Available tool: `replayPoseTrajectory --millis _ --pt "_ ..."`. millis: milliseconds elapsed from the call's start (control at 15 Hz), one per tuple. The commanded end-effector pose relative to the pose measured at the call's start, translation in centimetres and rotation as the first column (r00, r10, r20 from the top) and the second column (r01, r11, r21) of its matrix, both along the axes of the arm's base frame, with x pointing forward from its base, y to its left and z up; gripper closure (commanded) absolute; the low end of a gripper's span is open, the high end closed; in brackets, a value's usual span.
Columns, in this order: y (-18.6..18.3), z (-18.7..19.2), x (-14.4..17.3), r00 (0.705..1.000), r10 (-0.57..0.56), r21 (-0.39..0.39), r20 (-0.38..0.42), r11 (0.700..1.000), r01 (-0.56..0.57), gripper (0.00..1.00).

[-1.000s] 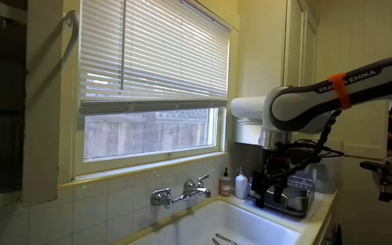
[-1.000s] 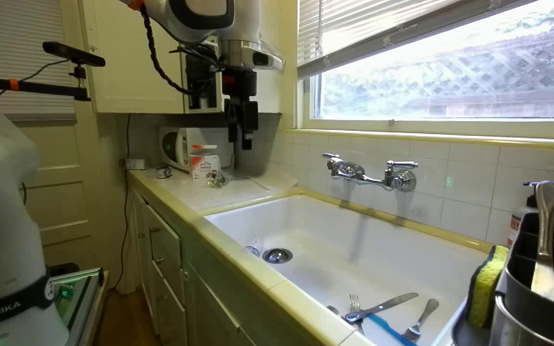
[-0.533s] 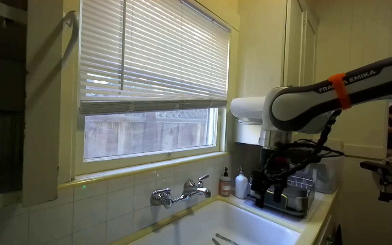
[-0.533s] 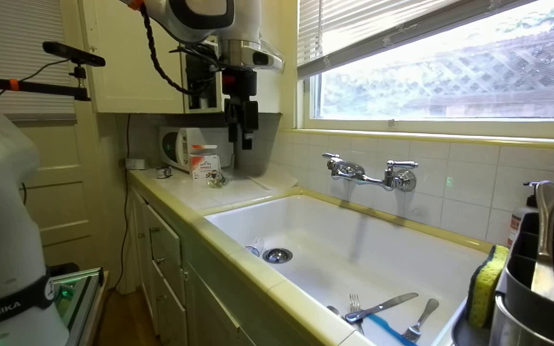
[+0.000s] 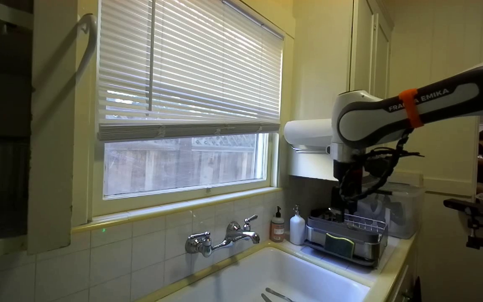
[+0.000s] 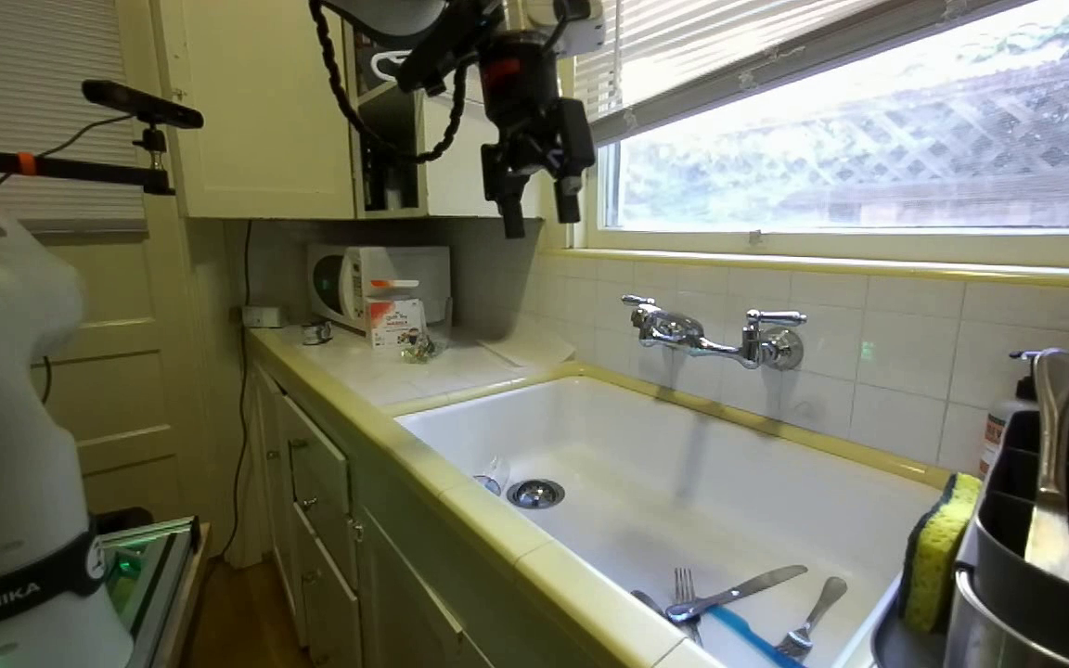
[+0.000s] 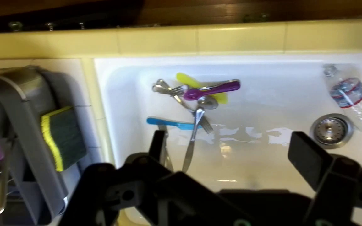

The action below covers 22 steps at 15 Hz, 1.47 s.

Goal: Put the silver fork from the sink on the dishrack.

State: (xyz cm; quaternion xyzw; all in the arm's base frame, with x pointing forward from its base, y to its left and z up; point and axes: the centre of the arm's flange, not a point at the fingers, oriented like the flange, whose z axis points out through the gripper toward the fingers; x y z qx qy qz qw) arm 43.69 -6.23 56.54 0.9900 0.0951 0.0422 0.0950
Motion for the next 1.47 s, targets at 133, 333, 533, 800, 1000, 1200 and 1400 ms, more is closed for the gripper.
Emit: replayPoseTrajectory --millis 133,333,533,800,1000,1200,1400 --pt "-7.0 4.5 8.8 0.971 0.232 -0.189 -0.053 0.953 -0.238 0.00" --pt "-6.6 3.9 7.5 0.968 0.247 -0.176 -0.043 0.952 -0.250 0.00" --pt "-6.9 3.6 8.8 0.967 0.250 -0.178 -0.052 0.950 -0.256 0.00" --pt "-6.6 3.7 8.9 0.952 0.295 -0.208 -0.077 0.929 -0.305 0.00" --pt "-6.4 -0.5 14.9 0.876 0.453 -0.158 -0.167 0.865 -0.477 0.00" --pt "-6.6 -5.2 20.2 0.783 0.578 -0.090 -0.228 0.789 -0.608 0.00" --pt "-6.3 -10.9 25.2 0.678 0.679 0.021 -0.281 0.711 -0.703 0.00"
